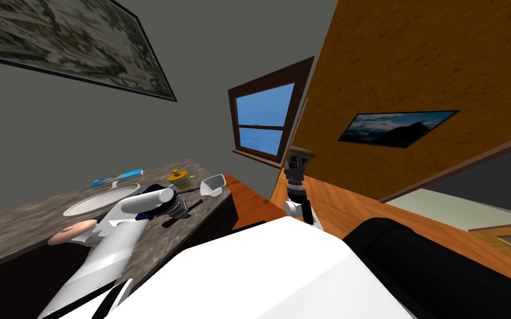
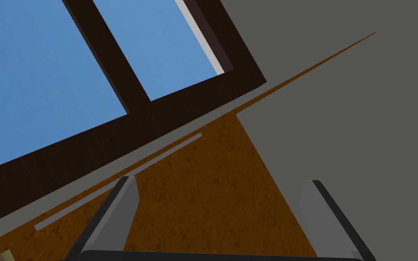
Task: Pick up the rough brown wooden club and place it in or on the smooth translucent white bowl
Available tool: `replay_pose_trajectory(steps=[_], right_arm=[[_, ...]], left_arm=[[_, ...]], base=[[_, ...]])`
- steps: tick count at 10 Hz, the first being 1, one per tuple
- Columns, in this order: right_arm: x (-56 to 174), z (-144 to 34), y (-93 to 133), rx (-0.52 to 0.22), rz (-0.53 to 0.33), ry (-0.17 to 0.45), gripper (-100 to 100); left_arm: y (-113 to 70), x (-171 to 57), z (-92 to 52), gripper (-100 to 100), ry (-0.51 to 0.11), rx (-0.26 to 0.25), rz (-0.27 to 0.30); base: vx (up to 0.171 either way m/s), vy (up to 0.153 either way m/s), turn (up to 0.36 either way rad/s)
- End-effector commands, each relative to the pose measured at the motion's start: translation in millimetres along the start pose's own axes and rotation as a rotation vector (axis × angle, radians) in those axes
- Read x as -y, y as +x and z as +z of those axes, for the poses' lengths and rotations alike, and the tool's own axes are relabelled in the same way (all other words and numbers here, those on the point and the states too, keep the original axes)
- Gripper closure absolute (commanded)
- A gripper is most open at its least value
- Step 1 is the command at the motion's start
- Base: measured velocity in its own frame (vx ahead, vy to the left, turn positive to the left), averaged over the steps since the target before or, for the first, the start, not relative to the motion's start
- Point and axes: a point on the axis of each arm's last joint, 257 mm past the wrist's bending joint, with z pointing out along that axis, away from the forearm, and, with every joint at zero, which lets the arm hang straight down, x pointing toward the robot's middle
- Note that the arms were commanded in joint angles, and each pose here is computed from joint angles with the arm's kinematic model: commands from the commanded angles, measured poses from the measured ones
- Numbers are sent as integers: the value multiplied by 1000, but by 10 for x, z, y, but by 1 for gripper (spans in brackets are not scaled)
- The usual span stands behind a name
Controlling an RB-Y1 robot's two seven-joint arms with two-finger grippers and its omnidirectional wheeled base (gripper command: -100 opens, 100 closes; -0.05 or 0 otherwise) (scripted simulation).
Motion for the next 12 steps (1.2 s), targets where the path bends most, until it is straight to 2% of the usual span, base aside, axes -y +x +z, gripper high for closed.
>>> replay_pose_trajectory(steps=[1,5,6,7,8,9,10,11,12], right_arm=[[0,0,0,0,0,0,0],[0,0,0,0,0,0,0],[0,0,0,0,0,0,0],[0,0,0,0,0,0,0],[0,0,0,0,0,0,0],[0,0,0,0,0,0,0],[0,0,0,0,0,0,0],[0,0,0,0,0,0,0],[0,0,0,0,0,0,0]], left_arm=[[0,0,0,100,0,0,0],[-1,-5,1,100,-2,0,-1],[-1,-4,1,0,-2,0,-1],[6,4,-103,100,-1,1,1],[9,5,-151,100,-1,1,1],[14,17,-122,100,1,0,1],[13,16,-130,0,0,1,1],[-153,161,-212,100,9,34,-15],[-202,200,-237,100,10,44,-20]], base=[[0,0,0],[0,0,0],[0,0,0],[0,0,0],[0,0,0],[0,0,0],[0,0,0],[-40,-31,96],[-57,-45,90]])
